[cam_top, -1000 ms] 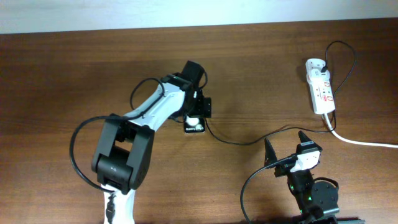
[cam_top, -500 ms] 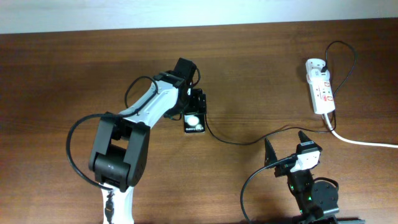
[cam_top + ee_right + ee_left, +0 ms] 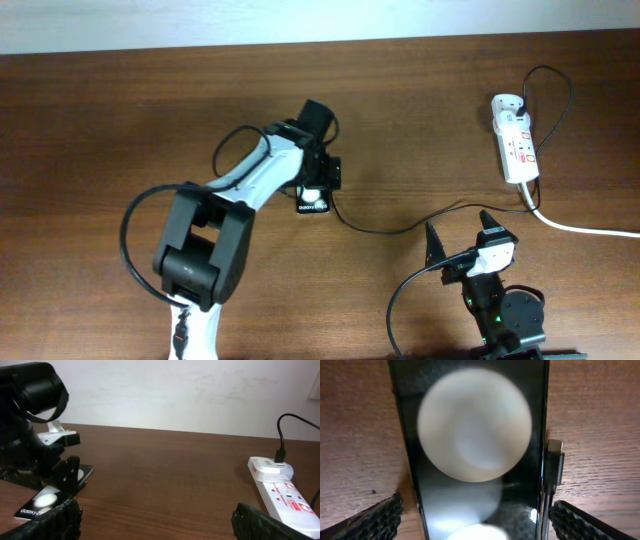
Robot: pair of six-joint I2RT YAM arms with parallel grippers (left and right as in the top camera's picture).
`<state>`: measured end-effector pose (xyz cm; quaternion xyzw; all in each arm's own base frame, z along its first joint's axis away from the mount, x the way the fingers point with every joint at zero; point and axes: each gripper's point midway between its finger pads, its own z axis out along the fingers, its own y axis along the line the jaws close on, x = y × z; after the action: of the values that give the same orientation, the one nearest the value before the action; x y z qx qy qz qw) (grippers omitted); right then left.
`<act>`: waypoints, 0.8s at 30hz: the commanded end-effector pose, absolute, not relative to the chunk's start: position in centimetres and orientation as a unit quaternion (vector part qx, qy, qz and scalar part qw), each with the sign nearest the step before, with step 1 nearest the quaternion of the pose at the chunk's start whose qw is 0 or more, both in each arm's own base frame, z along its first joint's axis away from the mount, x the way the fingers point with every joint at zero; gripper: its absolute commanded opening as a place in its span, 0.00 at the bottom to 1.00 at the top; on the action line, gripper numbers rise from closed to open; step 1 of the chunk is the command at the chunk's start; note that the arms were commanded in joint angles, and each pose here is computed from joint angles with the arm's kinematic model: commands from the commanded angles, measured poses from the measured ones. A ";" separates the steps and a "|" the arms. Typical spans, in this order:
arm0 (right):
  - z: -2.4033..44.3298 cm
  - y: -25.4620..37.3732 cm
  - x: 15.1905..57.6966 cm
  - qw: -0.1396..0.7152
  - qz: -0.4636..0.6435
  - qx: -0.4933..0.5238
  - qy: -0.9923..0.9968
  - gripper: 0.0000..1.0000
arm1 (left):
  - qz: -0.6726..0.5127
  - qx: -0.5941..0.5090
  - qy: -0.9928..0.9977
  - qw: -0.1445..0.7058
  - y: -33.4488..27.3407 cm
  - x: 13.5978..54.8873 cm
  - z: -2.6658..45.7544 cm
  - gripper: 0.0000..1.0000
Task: Plug charger to phone and switch on socket
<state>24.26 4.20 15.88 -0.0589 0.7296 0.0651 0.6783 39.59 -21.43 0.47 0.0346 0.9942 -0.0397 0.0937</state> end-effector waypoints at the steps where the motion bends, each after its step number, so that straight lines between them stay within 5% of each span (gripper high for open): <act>1: 15.7 4.2 24.2 0.678 0.064 -0.062 0.730 0.99 | 0.002 0.035 0.997 0.076 -21.2 38.3 -1.9 0.99; 13: 15.7 4.2 24.2 0.678 0.064 -0.062 0.730 0.99 | 0.013 0.036 0.998 0.054 -20.8 37.7 -3.9 1.00; 24: 15.7 4.2 24.2 0.678 0.064 -0.062 0.730 0.99 | 0.037 0.031 0.999 0.022 -19.3 36.8 -5.9 0.80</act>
<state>24.26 4.20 15.88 -0.0589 0.7296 0.0651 0.6783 39.57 -21.74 -0.16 0.0400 0.9945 -0.0049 0.0971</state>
